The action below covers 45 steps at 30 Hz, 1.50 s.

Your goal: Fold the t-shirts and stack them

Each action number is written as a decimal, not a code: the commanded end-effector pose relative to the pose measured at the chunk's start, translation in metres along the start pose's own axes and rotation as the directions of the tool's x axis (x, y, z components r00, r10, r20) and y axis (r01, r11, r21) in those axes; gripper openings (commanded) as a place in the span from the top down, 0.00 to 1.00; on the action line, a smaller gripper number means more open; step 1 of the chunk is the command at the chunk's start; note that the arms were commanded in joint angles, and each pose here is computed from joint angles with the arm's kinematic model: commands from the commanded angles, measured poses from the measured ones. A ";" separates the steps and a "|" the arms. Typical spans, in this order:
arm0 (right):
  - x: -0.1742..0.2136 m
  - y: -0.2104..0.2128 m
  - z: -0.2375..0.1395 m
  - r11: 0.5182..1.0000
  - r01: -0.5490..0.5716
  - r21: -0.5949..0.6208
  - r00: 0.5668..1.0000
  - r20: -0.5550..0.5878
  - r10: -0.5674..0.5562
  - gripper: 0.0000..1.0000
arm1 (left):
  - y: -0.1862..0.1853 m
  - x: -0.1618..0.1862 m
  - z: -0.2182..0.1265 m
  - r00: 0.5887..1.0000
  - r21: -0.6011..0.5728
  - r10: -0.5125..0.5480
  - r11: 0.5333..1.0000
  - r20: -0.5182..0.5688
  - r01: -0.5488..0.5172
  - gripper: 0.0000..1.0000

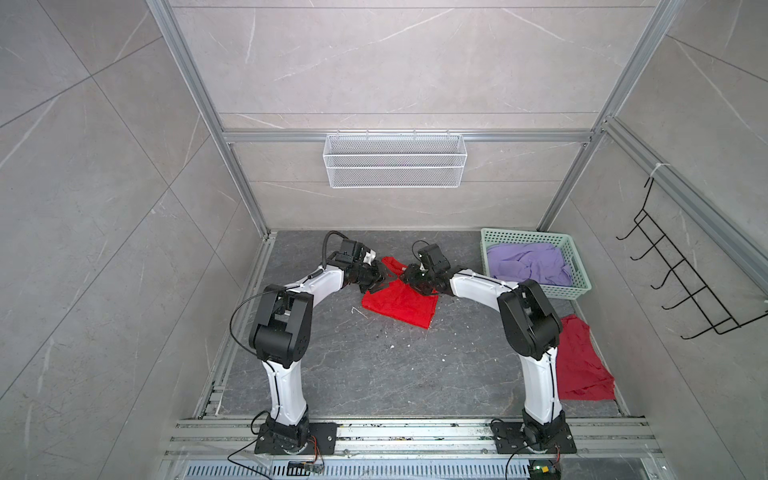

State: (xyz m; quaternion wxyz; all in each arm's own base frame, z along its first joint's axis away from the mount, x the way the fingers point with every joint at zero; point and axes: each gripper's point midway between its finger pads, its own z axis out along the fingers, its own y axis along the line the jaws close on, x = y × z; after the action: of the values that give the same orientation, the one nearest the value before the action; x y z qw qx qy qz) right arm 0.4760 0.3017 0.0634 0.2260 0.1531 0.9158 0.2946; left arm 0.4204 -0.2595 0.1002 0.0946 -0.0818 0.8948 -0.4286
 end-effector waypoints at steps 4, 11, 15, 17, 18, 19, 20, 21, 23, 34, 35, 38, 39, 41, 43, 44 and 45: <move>-0.025 -0.060 0.011 0.982 -0.012 0.187 1.000 0.022 0.008 0.43 | 0.044 -0.001 0.020 0.999 -0.095 -0.038 0.995 -0.013 0.036 0.54; -0.013 -0.096 0.023 0.967 -0.030 0.252 0.999 -0.025 0.038 0.44 | 0.068 0.006 0.025 0.997 -0.145 -0.082 0.986 -0.010 0.079 0.55; -0.002 -0.101 0.023 0.968 -0.036 0.249 0.997 -0.054 0.051 0.45 | 0.075 0.013 0.016 0.996 -0.187 -0.085 0.979 0.001 0.084 0.55; 0.007 -0.103 0.020 0.970 -0.043 0.239 0.996 -0.066 0.060 0.45 | 0.082 0.023 0.013 0.995 -0.201 -0.103 0.974 0.003 0.102 0.55; 0.013 -0.105 0.019 0.971 -0.045 0.235 0.995 -0.076 0.064 0.45 | 0.087 0.030 0.012 0.992 -0.207 -0.123 0.971 0.002 0.120 0.55; 0.021 -0.107 0.017 0.972 -0.044 0.230 0.994 -0.087 0.066 0.45 | 0.093 0.038 0.010 0.990 -0.214 -0.141 0.967 0.002 0.138 0.55; 0.029 -0.109 0.014 0.973 -0.038 0.228 0.993 -0.099 0.062 0.45 | 0.098 0.047 0.009 0.987 -0.215 -0.160 0.964 0.000 0.157 0.55; 0.037 -0.112 0.011 0.973 -0.030 0.229 0.992 -0.110 0.056 0.45 | 0.104 0.057 0.007 0.983 -0.221 -0.182 0.959 0.000 0.177 0.55; 0.049 -0.113 0.001 0.975 -0.012 0.223 0.992 -0.121 0.040 0.45 | 0.113 0.080 0.002 0.975 -0.220 -0.222 0.951 0.002 0.217 0.55; 0.062 -0.057 -0.080 0.970 0.226 0.090 0.973 -0.077 -0.219 0.44 | 0.055 0.135 -0.052 0.991 -0.122 -0.125 0.984 0.053 0.131 0.55; 0.053 -0.048 -0.093 0.959 0.268 0.089 0.963 -0.055 -0.264 0.44 | 0.042 0.131 -0.062 0.994 -0.118 -0.081 0.989 0.070 0.089 0.54; 0.038 -0.033 -0.123 0.937 0.332 0.105 0.943 -0.011 -0.333 0.42 | 0.016 0.111 -0.092 0.989 -0.178 0.066 0.983 0.133 -0.041 0.53; 0.036 -0.033 -0.131 0.935 0.334 0.118 0.942 -0.009 -0.336 0.42 | 0.014 0.104 -0.099 0.983 -0.218 0.105 0.973 0.148 -0.071 0.53; 0.038 -0.040 -0.144 0.937 0.312 0.156 0.949 -0.011 -0.314 0.41 | 0.013 0.089 -0.107 0.972 -0.296 0.177 0.947 0.153 -0.126 0.53; 0.048 -0.053 -0.151 0.944 0.279 0.176 0.960 -0.021 -0.280 0.41 | 0.008 0.075 -0.105 0.961 -0.320 0.242 0.928 0.133 -0.189 0.53; 0.051 -0.058 -0.153 0.947 0.264 0.182 0.964 -0.021 -0.264 0.40 | 0.008 0.070 -0.101 0.957 -0.328 0.266 0.920 0.116 -0.216 0.53; 0.057 -0.066 -0.154 0.949 0.251 0.192 0.968 -0.026 -0.251 0.40 | 0.007 0.064 -0.096 0.950 -0.336 0.296 0.909 0.098 -0.248 0.53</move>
State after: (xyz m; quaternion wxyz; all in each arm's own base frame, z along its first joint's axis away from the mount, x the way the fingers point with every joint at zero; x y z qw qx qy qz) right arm 0.3667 0.2260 0.1479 0.2893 0.0389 0.9301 0.2231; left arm 0.3342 -0.2111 0.1759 0.2255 -0.0535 0.9170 -0.3248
